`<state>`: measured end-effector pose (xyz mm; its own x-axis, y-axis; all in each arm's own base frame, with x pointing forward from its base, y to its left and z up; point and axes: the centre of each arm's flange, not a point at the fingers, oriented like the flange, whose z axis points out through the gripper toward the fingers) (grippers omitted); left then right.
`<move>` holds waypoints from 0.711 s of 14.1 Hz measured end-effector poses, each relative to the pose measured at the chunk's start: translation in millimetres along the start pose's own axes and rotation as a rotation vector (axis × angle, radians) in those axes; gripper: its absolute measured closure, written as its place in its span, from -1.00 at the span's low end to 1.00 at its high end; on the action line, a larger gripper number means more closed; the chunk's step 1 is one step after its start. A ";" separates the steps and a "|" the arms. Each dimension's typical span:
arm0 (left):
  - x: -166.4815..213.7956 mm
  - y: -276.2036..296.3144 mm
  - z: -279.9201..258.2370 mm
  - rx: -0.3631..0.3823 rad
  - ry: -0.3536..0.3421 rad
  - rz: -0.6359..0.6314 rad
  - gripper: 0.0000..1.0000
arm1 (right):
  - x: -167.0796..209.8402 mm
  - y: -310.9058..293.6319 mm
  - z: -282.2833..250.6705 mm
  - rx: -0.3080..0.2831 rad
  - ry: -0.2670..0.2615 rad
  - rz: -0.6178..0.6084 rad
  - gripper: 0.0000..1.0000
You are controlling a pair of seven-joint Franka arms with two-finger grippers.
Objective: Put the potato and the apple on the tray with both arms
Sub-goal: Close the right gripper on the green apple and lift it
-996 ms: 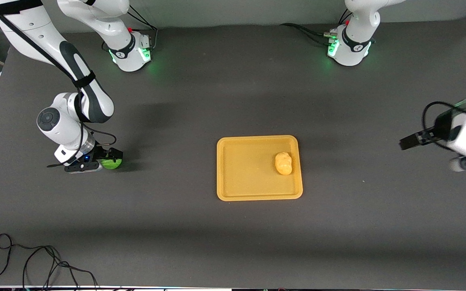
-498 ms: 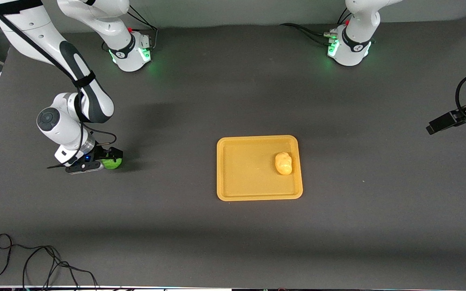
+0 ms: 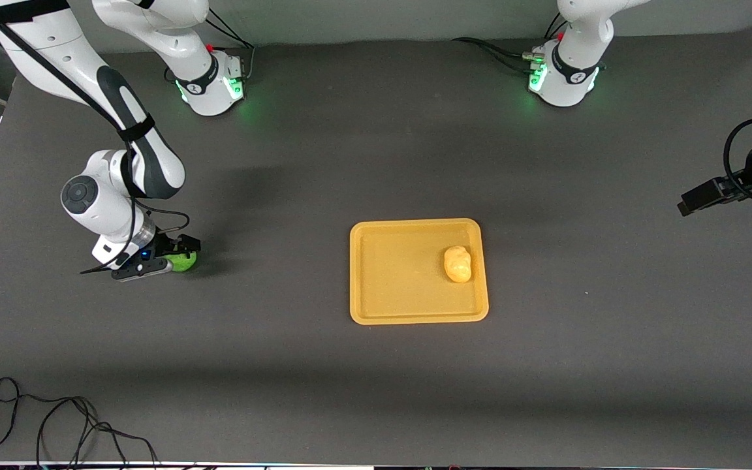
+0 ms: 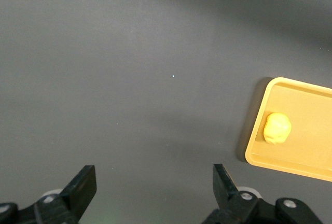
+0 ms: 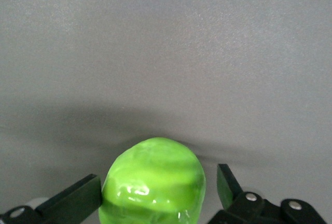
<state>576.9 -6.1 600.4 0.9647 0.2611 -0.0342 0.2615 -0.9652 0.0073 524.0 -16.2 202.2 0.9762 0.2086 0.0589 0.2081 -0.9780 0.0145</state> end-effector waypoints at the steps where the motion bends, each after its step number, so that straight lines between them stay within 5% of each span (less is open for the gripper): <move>1: 0.5 0.1 0.8 -0.001 0.002 0.000 -1.00 | -0.9 -0.2 0.8 0.006 -0.009 0.002 -1.00; 8: 1.8 8.9 4.1 -0.007 0.023 0.012 -1.00 | -4.6 2.6 3.2 0.055 -0.017 0.007 -0.92; 10: 2.7 9.6 5.0 0.001 0.027 0.009 -1.00 | -3.5 2.7 1.9 0.056 -0.017 0.005 -0.52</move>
<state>581.9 -14.7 595.4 0.9674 0.2532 -0.0069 0.2533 -0.9674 0.0062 521.2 -19.5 200.1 0.9781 0.2037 0.0423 0.2054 -0.9778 -0.0419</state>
